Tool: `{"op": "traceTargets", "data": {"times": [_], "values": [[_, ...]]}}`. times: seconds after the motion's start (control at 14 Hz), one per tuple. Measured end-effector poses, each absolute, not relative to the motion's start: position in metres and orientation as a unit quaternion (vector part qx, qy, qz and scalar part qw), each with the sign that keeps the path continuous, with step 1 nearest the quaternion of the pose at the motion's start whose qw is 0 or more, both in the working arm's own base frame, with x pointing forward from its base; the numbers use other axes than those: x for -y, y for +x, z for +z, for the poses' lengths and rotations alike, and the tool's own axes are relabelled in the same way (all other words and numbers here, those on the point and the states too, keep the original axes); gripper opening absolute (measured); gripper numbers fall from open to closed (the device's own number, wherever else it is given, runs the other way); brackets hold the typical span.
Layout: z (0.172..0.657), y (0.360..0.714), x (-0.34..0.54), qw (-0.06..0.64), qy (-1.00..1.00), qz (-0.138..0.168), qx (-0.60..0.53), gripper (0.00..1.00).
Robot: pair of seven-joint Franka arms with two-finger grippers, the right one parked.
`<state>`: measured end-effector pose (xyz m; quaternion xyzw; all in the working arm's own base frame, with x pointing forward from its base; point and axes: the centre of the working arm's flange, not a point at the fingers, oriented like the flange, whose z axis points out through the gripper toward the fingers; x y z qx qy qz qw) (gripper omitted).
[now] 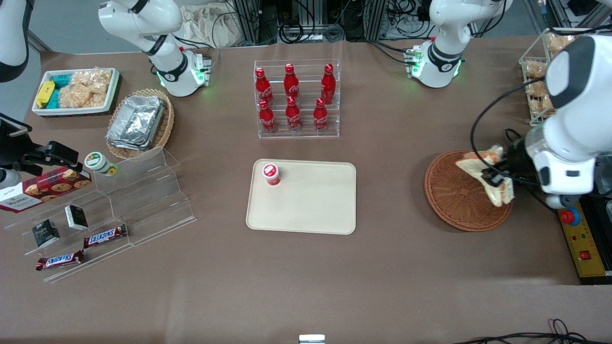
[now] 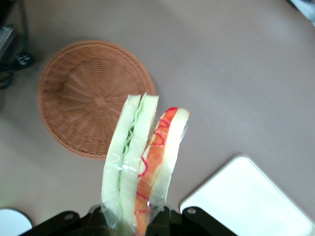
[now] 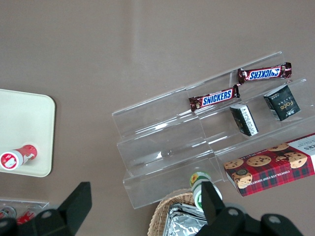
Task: Place sandwich from basket to tray
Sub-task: 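Carry the sandwich with the left gripper over the cream tray, then lower the sandwich onto the tray and open the left gripper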
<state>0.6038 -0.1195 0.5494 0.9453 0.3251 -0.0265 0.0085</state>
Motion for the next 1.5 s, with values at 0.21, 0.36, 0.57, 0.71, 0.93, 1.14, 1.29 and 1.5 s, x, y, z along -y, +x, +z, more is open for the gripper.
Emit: {"op": "traceTargets", "data": {"times": [0.21,0.36,0.57,0.71,0.93,1.14,1.29,1.5], "values": [[0.536,0.6,0.212,0.05,0.969,-0.008,-0.24,0.2],[0.493,0.597,0.286,0.057,0.984,0.005,-0.168,0.2],[0.382,0.579,0.384,0.019,0.998,0.006,-0.065,0.2],[0.32,0.566,0.416,0.011,1.0,-0.009,-0.027,0.2],[0.265,0.565,0.424,0.021,0.999,-0.03,-0.014,0.2],[0.229,0.555,0.434,0.014,0.999,-0.045,0.003,0.19],[0.218,0.554,0.439,0.02,0.999,-0.046,0.003,0.17],[0.228,0.567,0.436,0.029,0.999,-0.03,-0.01,0.42]]}}
